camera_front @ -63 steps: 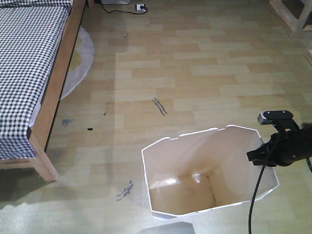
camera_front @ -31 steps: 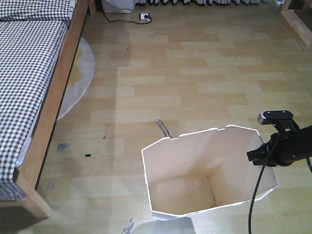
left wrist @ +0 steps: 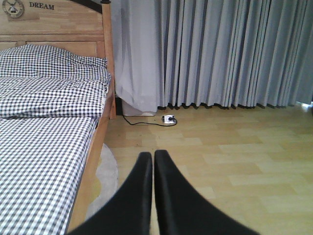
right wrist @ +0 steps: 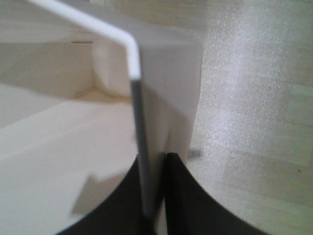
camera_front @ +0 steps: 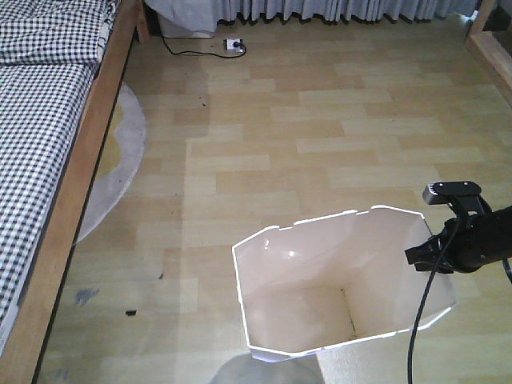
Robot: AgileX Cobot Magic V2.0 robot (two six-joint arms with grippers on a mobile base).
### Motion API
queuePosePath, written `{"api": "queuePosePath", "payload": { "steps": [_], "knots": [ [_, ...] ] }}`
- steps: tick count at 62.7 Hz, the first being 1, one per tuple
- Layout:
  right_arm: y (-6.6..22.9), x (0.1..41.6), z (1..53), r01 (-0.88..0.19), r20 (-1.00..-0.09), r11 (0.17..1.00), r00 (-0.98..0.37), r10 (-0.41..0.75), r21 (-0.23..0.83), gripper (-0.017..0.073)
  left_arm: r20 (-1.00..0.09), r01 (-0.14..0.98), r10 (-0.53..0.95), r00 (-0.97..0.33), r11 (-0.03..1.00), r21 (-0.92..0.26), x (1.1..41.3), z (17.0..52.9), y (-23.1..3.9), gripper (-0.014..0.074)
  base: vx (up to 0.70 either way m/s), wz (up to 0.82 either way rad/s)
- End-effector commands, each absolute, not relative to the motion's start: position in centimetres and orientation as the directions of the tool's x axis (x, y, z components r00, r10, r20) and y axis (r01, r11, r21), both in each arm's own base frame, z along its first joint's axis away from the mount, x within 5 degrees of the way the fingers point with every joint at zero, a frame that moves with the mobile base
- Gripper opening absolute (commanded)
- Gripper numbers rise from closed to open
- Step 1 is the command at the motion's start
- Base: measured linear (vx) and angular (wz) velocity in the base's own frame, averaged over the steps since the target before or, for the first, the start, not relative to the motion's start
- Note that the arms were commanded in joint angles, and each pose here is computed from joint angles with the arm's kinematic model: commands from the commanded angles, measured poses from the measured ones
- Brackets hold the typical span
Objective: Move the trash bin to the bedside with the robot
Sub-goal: 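Drive toward the bed and curtains carrying the bin in the right gripper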
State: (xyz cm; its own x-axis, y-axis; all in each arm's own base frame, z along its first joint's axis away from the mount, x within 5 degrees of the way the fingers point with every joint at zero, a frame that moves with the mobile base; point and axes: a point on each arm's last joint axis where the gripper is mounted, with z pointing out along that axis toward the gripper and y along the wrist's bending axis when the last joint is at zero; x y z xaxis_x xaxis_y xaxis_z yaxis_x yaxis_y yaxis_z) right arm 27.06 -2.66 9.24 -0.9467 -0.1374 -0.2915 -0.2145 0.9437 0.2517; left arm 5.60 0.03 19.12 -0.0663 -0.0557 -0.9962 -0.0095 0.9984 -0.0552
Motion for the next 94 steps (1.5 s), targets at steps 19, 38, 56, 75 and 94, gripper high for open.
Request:
{"api": "queuePosePath", "payload": {
  "steps": [19, 38, 56, 75, 94],
  "knots": [
    [-2.04, 27.63, 11.55, -0.185, -0.343, 0.923, -0.937, -0.063, 0.336, -0.0006, -0.997, -0.004, -0.073, -0.014, 0.997, -0.073, 5.66, 18.88, 0.01, -0.0006, 0.41, 0.02],
    [-2.02, 27.62, 11.55, -0.185, -0.343, 0.923, -0.937, -0.063, 0.338, -0.0006, -0.997, -0.004, -0.073, -0.014, 0.997, -0.073, 5.66, 18.88, 0.01, -0.0006, 0.41, 0.01],
    [-2.02, 27.62, 11.55, -0.185, -0.343, 0.923, -0.937, -0.063, 0.338, -0.0006, -0.997, -0.004, -0.073, -0.014, 0.997, -0.073, 5.66, 18.88, 0.01, -0.0006, 0.41, -0.01],
    [-2.01, 27.61, 11.56, -0.186, -0.342, 0.922, -0.938, -0.063, 0.339, -0.0006, -0.997, -0.004, -0.073, -0.014, 0.997, -0.073, 5.66, 18.88, 0.01, -0.0006, 0.42, 0.0],
    [-2.01, 27.61, 11.56, -0.186, -0.342, 0.922, -0.938, -0.063, 0.339, -0.0006, -0.997, -0.004, -0.073, -0.014, 0.997, -0.073, 5.66, 18.88, 0.01, -0.0006, 0.41, 0.02]
  ]
}}
